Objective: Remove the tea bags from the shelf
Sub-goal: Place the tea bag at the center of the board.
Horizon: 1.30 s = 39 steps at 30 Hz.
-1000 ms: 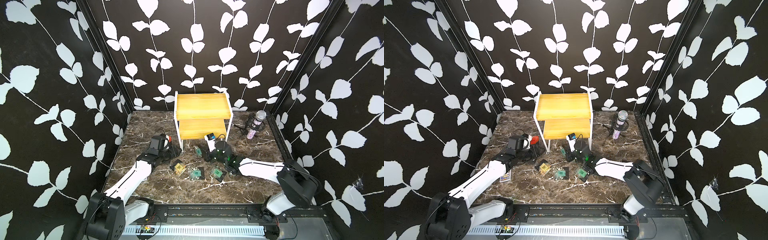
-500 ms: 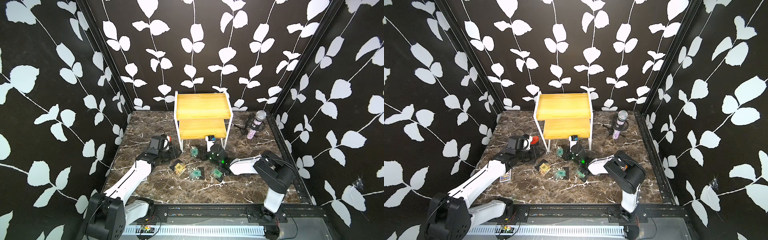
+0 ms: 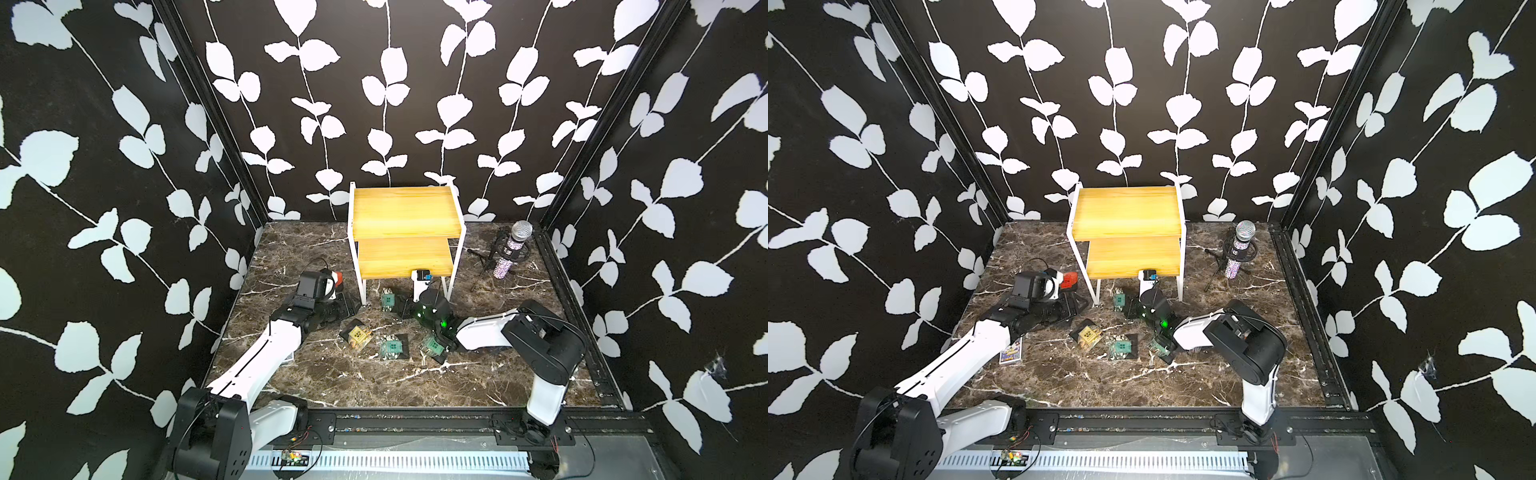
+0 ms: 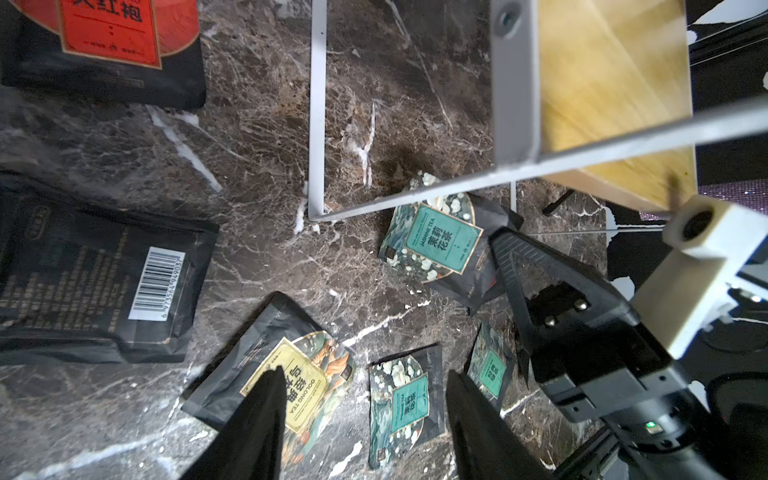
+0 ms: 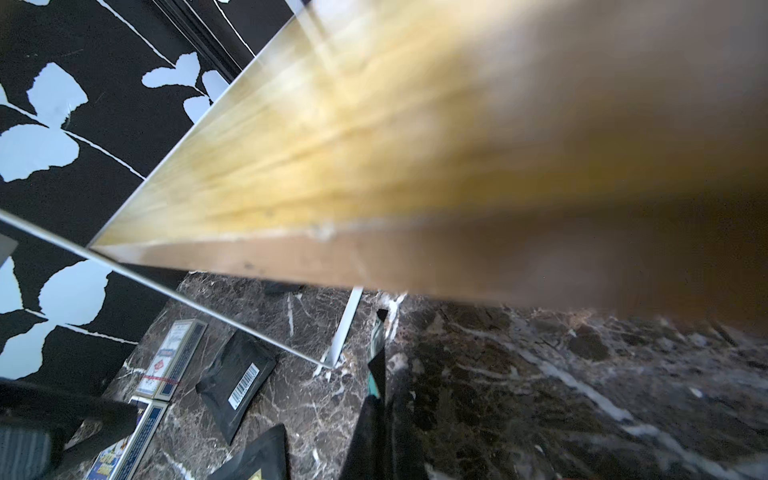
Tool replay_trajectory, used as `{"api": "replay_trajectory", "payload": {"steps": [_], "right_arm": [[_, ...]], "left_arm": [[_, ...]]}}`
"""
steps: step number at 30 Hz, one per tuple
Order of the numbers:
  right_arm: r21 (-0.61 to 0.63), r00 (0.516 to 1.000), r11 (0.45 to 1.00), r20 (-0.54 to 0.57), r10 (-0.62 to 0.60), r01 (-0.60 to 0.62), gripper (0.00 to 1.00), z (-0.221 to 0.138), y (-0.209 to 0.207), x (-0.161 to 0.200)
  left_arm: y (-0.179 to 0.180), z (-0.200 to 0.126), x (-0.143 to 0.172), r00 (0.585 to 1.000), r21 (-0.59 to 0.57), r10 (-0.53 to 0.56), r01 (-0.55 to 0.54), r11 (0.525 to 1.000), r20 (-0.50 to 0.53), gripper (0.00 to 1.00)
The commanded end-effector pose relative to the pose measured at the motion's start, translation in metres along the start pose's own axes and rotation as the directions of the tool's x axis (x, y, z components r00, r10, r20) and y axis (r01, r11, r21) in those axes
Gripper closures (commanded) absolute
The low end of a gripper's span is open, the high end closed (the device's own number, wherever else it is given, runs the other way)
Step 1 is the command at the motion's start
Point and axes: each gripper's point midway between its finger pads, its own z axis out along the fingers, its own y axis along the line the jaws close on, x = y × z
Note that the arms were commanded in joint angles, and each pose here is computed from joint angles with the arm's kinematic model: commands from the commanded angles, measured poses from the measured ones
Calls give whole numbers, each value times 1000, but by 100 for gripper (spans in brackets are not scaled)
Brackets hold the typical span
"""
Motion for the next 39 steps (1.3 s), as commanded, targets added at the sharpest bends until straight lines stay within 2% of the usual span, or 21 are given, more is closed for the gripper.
{"api": "replay_trajectory", "payload": {"steps": [1, 7, 12, 18, 30, 33, 37, 39], "right_arm": [[78, 995, 996, -85, 52, -46, 89, 9, -26, 26], [107, 995, 994, -88, 45, -35, 60, 3, -30, 25], [107, 995, 994, -92, 25, -15, 57, -3, -29, 22], [100, 988, 995, -152, -9, 25, 54, -10, -26, 29], [90, 964, 973, -183, -195, 214, 42, -49, -11, 8], [84, 955, 962, -166, -244, 260, 40, -66, -3, -7], [109, 941, 940, -141, -306, 322, 31, -93, -3, -25], [136, 933, 926, -130, -335, 351, 22, -107, -5, -35]], "left_arm": [[-2, -8, 0, 1000, 4, 12, -12, 1000, 11, 44], [0, -7, 1, 1000, 0, 10, -10, 1000, 5, 44], [0, -5, 0, 1000, 4, 7, -7, 1000, 5, 44], [-1, -7, -2, 1000, 5, 10, -10, 1000, 16, 43], [7, -28, -1, 997, -55, 44, -40, 998, 69, 41], [10, -37, -1, 995, -94, 61, -54, 994, 82, 39], [16, -55, -6, 986, -157, 100, -79, 984, 130, 34], [19, -65, -10, 980, -200, 122, -88, 976, 160, 27]]}}
